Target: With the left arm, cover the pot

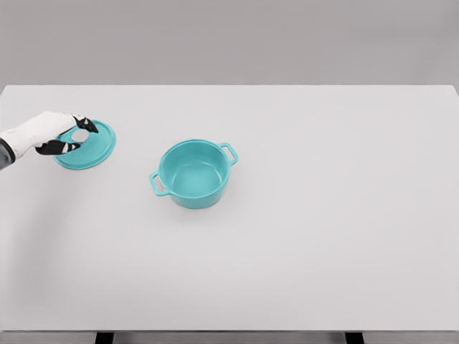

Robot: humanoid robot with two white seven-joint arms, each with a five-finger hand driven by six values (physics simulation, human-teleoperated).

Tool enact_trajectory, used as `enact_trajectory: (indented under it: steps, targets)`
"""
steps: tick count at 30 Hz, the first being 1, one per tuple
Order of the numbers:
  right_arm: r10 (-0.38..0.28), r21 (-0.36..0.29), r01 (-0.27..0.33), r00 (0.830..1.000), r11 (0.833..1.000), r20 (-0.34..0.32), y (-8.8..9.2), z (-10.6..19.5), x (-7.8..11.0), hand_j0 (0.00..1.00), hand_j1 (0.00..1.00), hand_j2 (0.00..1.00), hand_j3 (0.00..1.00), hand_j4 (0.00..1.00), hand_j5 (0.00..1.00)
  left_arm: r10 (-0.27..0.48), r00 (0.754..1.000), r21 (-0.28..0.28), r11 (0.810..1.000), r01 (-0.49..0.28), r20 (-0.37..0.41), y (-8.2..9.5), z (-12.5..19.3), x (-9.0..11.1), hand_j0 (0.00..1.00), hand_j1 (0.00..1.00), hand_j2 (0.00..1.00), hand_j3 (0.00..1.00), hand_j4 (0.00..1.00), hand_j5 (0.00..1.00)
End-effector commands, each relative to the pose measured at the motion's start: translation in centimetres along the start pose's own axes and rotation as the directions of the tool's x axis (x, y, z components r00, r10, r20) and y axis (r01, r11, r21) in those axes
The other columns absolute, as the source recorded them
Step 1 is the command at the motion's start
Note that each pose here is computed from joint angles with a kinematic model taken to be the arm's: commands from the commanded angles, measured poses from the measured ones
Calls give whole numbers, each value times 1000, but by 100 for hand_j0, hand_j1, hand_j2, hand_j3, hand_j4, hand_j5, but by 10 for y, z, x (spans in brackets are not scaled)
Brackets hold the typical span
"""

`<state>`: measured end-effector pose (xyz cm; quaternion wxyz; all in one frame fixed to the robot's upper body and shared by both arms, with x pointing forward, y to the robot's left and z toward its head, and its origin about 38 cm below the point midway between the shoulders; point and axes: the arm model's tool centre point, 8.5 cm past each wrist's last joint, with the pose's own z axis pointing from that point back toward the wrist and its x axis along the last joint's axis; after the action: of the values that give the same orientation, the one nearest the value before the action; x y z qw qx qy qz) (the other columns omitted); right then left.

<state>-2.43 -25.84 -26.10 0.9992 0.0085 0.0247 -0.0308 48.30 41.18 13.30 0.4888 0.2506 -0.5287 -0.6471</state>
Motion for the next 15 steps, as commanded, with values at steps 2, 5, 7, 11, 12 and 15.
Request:
enact_trajectory:
  steps: [2, 5, 7, 11, 12, 15]
  targets:
    - [0, 0, 0, 1000, 1000, 0, 0, 0, 0, 100, 100, 100, 100, 100, 100, 6, 1000, 5, 1000, -6, 0, 0, 0, 0, 57, 57, 57, 57, 57, 57]
    - [0, 0, 0, 1000, 1000, 0, 0, 0, 0, 100, 100, 100, 100, 100, 100, 6, 1000, 1, 1000, -6, -1, -1, 0, 0, 54, 54, 54, 54, 54, 54]
    - [0, 0, 0, 1000, 1000, 0, 0, 0, 0, 100, 100, 100, 100, 100, 100, 7, 1000, 4, 1000, -7, 0, 0, 0, 0, 53, 53, 53, 53, 53, 53]
    - [0, 0, 0, 1000, 1000, 0, 0, 0, 0, 100, 100, 100, 100, 100, 100, 7, 1000, 3, 1000, -7, 1, -1, 0, 0, 49, 49, 49, 49, 49, 49]
    - [0, 0, 0, 1000, 1000, 0, 0, 0, 0, 100, 100, 100, 100, 100, 100, 6, 1000, 3, 1000, -6, -1, -1, 1, 0, 48, 48, 48, 48, 48, 48]
    - [0, 0, 0, 1000, 1000, 0, 0, 0, 0, 100, 100, 100, 100, 100, 100, 7, 1000, 5, 1000, -7, 0, 0, 1, 0, 46, 46, 46, 46, 46, 46]
